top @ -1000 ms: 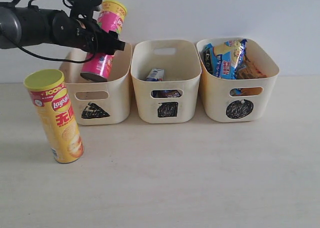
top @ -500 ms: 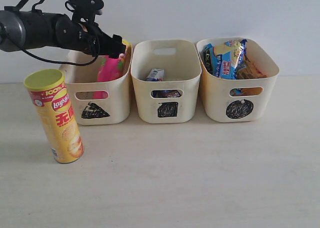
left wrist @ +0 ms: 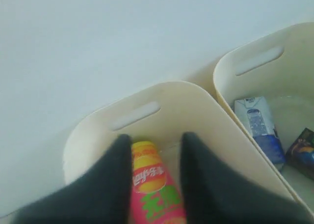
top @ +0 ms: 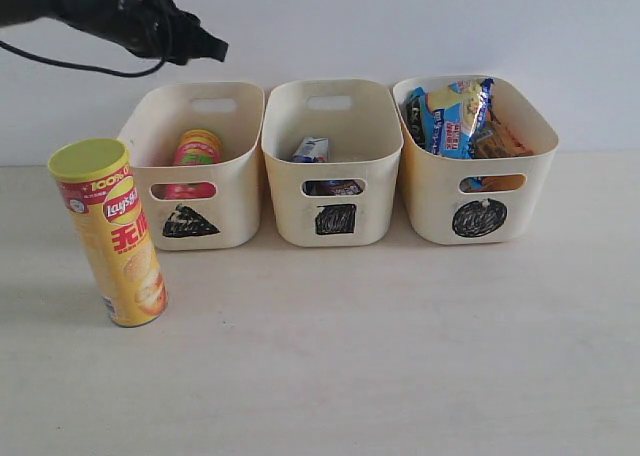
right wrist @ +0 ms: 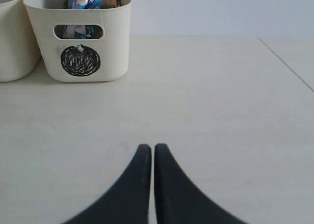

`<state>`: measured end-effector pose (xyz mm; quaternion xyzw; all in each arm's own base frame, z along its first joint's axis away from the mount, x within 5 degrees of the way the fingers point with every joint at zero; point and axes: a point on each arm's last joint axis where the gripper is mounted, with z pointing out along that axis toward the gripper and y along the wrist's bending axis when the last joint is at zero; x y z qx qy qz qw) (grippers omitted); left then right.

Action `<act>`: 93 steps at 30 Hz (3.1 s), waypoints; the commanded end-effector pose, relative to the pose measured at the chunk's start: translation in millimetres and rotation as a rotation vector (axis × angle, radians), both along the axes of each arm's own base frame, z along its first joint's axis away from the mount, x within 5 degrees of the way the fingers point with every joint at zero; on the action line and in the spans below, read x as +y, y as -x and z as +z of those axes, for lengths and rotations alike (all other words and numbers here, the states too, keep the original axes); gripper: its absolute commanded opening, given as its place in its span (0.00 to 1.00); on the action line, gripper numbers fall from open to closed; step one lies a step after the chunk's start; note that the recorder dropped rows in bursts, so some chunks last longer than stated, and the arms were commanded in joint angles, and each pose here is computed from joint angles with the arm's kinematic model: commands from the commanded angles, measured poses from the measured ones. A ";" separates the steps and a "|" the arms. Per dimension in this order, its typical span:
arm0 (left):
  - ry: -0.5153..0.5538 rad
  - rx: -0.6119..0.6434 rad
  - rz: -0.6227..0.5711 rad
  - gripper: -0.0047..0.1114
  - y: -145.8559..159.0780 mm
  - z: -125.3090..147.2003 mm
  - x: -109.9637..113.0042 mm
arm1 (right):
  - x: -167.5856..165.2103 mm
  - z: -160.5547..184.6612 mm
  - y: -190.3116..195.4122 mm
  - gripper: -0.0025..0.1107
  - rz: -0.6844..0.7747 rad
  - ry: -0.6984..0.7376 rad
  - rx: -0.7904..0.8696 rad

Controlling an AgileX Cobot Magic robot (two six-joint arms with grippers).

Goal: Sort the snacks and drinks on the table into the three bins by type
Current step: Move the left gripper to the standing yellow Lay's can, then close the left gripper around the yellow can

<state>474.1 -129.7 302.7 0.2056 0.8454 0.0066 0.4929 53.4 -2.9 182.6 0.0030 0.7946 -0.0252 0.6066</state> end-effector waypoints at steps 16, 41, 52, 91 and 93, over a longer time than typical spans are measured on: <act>0.029 -0.037 0.057 0.08 93.5 41.0 45.5 | -0.2 -0.2 0.0 0.02 -0.006 -0.001 -0.011; 0.187 -0.176 0.061 0.08 227.7 -2.7 72.1 | -0.2 -0.2 0.0 0.02 -0.006 -0.001 -0.011; 0.276 -0.179 0.091 0.13 269.2 -50.5 81.3 | -0.2 -0.2 0.0 0.02 -0.006 -0.001 -0.011; 0.306 -0.297 0.056 0.97 212.0 -145.1 66.2 | -0.2 0.0 0.0 0.02 -0.006 -0.001 -0.014; 0.307 -0.301 0.055 0.97 207.2 -145.4 65.1 | -0.2 0.0 0.0 0.02 -0.006 -0.001 -0.014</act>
